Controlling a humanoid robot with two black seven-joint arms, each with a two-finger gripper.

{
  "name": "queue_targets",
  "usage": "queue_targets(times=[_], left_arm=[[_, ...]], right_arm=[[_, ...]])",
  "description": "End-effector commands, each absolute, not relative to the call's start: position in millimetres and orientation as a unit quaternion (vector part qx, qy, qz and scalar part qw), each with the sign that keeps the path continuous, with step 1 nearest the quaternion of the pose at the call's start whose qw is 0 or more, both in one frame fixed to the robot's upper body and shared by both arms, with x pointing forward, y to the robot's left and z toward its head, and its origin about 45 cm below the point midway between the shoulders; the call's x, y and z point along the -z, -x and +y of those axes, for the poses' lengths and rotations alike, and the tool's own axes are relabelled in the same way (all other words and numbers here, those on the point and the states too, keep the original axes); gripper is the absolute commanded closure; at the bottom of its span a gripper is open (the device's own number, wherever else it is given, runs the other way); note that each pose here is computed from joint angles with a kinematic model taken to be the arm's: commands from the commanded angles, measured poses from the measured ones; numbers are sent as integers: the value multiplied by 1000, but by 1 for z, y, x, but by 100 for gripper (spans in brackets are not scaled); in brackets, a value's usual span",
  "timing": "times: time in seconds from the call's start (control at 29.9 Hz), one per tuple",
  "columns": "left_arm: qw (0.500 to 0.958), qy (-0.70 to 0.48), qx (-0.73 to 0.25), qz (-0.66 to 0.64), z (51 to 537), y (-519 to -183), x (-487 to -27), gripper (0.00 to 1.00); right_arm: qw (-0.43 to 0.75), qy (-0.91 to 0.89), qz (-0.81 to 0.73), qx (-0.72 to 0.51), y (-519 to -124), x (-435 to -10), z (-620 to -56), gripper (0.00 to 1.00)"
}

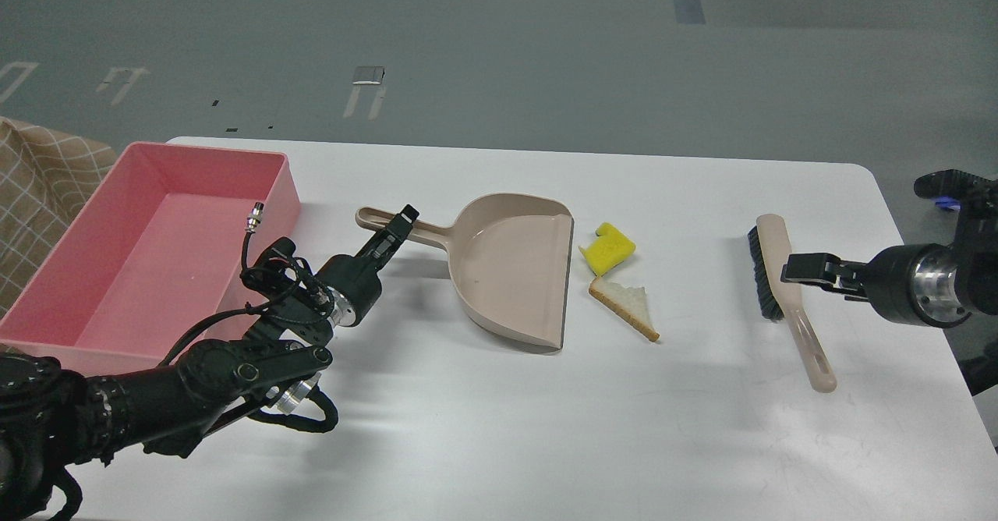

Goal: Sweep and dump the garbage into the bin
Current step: 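Lower the right gripper and grasp the wooden brush handle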

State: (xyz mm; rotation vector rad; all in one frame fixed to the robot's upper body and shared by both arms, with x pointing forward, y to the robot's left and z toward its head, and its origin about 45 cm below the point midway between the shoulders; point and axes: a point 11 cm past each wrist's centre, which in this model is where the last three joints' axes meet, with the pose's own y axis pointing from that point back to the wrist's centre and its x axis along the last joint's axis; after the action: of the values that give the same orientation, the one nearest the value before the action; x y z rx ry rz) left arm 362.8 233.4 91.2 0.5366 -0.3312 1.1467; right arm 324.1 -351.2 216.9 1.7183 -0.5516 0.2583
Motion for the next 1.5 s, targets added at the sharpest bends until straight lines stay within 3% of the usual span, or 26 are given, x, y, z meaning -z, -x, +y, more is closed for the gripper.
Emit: queue_targets(times=[0.0,0.17,0.53,1.27,1.47], left_arm=[[794,-251,-532,-154,233,-362,-90,100],[794,-250,-533,-154,233,-363,-91,100],[794,-250,-533,-154,233,-363,-91,100],[794,-249,-533,-154,232,-363,-91,100],[794,-249,-533,-154,232,-363,-91,100]], right_arm=[[617,-745,-231,-101,-315,-208,-354,16],[618,-747,-226,-93,-309,-201,-354,18],[620,-749,-218,-85,-303,-193,-353,44],[616,-754,-215,-82,-303,-190,-348,67],[615,-754,-215,-82,-303,-190,-348,88]])
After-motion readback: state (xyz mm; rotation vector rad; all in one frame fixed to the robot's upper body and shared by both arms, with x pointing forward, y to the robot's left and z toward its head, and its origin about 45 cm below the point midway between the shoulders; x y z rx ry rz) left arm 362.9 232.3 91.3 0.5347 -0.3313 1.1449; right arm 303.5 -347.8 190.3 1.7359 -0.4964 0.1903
